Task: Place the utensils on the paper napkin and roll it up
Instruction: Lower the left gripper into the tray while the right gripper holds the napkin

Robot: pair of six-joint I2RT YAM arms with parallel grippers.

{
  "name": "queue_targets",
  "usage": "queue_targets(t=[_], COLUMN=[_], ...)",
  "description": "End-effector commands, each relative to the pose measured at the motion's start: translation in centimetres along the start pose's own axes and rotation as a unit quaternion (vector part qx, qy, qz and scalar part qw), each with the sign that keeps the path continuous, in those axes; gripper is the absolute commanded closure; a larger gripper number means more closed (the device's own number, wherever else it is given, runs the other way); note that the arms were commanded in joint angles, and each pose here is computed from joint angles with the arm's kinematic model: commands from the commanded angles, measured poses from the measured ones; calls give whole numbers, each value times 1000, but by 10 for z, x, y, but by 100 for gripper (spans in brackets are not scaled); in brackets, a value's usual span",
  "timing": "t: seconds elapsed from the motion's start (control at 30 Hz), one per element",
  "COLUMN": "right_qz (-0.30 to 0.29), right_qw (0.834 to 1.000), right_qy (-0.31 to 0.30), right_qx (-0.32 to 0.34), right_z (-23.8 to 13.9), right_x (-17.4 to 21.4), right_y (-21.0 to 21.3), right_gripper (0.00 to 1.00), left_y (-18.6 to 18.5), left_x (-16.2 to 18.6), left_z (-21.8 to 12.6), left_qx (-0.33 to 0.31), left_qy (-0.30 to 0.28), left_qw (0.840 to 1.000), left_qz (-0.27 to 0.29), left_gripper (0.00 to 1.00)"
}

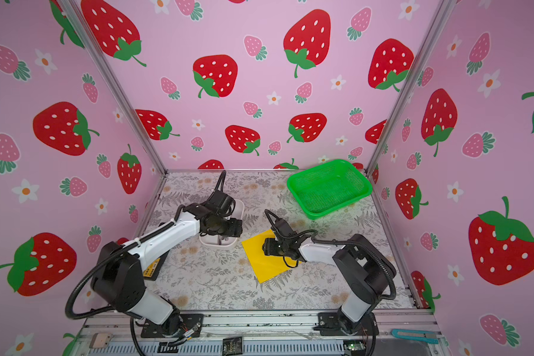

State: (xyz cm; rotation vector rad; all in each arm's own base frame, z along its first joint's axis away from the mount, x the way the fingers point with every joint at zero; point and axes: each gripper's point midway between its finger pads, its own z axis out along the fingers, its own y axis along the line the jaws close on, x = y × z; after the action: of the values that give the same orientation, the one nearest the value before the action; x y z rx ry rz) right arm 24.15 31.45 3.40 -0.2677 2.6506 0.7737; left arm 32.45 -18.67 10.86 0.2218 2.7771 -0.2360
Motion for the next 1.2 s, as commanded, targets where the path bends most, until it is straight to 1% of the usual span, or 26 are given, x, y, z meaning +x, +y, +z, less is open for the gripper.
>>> queue_targets(t=[0.0, 0.07, 0.17, 0.27, 0.37, 0.53, 0.67, 0.73, 0.8, 0.87, 0.93, 1.03, 1.1, 1.17], right_qz=[12, 8, 5, -6, -23, -90, -125, -138, -154, -166, -172, -181, -182, -182], right_qw=[998, 998, 998, 998, 998, 994, 986, 984, 981, 979, 976, 979, 982, 983], right_qy=[55, 54, 56, 55, 55, 49, 68, 75, 77, 74, 72, 61, 42, 18], right_qx=[27, 20, 12, -3, -1, 47, 90, 90, 88, 97, 110, 73, 40, 14], right_z=[9, 9, 10, 11, 12, 12, 15, 16, 17, 16, 14, 8, 2, -7], right_x=[28, 26, 27, 27, 28, 23, 24, 24, 23, 19, 14, 8, -1, -11], right_y=[-15, -11, -8, -3, -4, -22, -41, -42, -41, -43, -46, -27, -10, 5], right_gripper=[36, 36, 36, 35, 35, 35, 35, 35, 35, 35, 34, 34, 33, 32], left_y=[8, 16, 25, 30, 37, 44, 47, 43, 30, 21, 17, 20, 27, 38], left_x=[-5, -6, -3, 4, 12, 16, 15, 14, 12, 9, 6, 0, -1, -3], left_z=[11, 21, 29, 31, 33, 31, 25, 23, 22, 16, 9, -6, -12, -13], left_qx=[-51, -80, -104, -111, -119, -126, -130, -117, -78, -50, -36, -37, -34, -23], left_qy=[23, 33, 40, 43, 45, 43, 38, 35, 26, 15, 4, -23, -36, -42], left_qw=[998, 996, 994, 993, 992, 991, 990, 992, 996, 998, 999, 998, 997, 996], left_qz=[12, 5, -1, -7, -16, -26, -26, -26, -26, -33, -36, -42, -55, -79], left_gripper=[16, 17, 18, 19, 21, 22, 22, 22, 21, 21, 21, 21, 21, 24])
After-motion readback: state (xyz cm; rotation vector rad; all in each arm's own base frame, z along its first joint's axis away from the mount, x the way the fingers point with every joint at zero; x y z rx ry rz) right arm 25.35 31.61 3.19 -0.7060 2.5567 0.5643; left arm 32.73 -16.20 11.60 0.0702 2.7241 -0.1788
